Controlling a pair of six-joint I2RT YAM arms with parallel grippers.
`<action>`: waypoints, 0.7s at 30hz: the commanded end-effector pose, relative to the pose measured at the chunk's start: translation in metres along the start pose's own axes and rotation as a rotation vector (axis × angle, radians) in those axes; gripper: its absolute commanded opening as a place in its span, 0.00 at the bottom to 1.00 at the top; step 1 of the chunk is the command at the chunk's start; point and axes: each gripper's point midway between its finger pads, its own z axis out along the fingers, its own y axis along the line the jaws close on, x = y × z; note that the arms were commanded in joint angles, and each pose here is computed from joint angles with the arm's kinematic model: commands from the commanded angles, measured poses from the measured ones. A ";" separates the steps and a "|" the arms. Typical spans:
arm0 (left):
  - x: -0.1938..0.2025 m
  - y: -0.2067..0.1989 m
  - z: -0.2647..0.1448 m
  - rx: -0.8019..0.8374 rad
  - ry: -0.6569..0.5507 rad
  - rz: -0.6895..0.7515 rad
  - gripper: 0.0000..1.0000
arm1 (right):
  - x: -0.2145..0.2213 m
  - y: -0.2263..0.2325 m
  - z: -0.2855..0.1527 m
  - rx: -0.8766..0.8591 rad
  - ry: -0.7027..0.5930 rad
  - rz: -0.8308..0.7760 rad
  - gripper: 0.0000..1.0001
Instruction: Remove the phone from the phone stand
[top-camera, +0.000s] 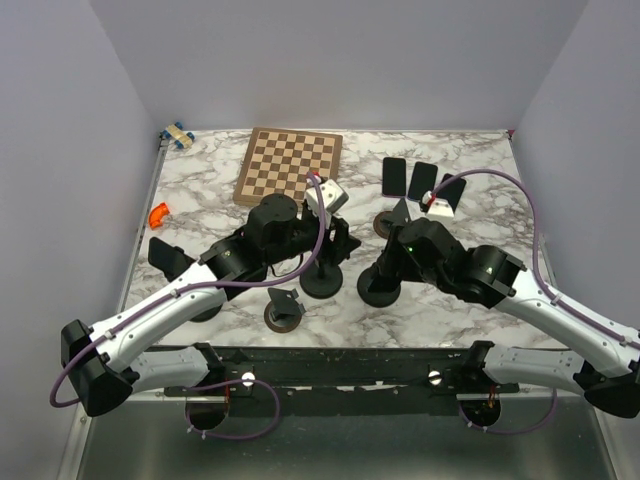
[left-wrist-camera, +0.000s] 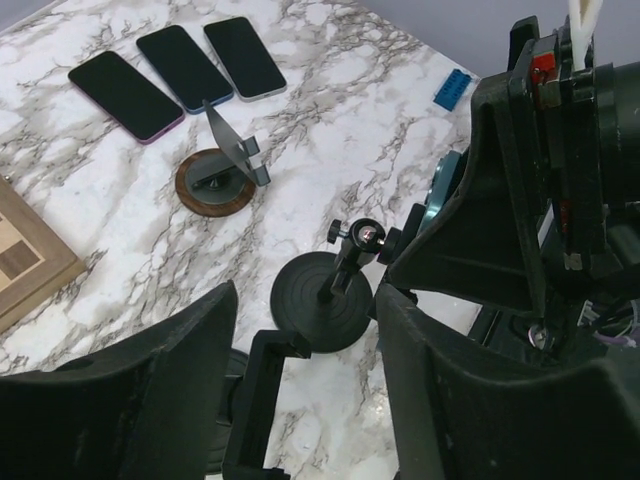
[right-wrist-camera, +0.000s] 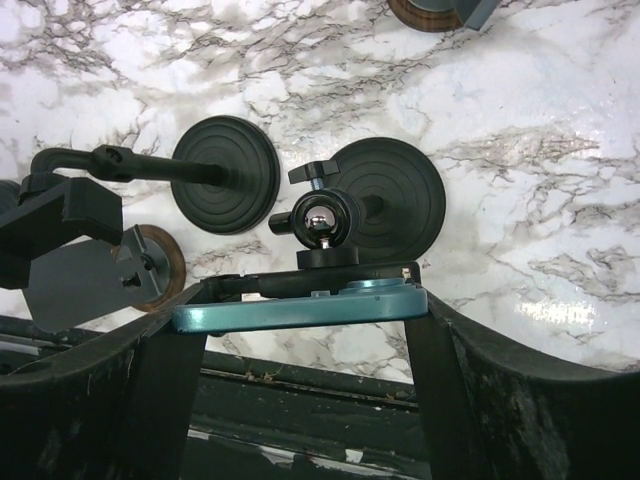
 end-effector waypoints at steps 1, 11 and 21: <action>0.004 -0.016 0.005 0.097 -0.006 -0.025 0.60 | -0.010 0.006 0.000 -0.049 -0.064 -0.039 0.09; 0.019 -0.029 0.002 0.123 -0.116 -0.108 0.54 | -0.023 0.009 -0.013 -0.102 -0.117 -0.033 0.01; 0.042 -0.058 0.005 0.133 -0.112 -0.045 0.67 | -0.022 0.009 -0.016 -0.118 -0.120 -0.024 0.01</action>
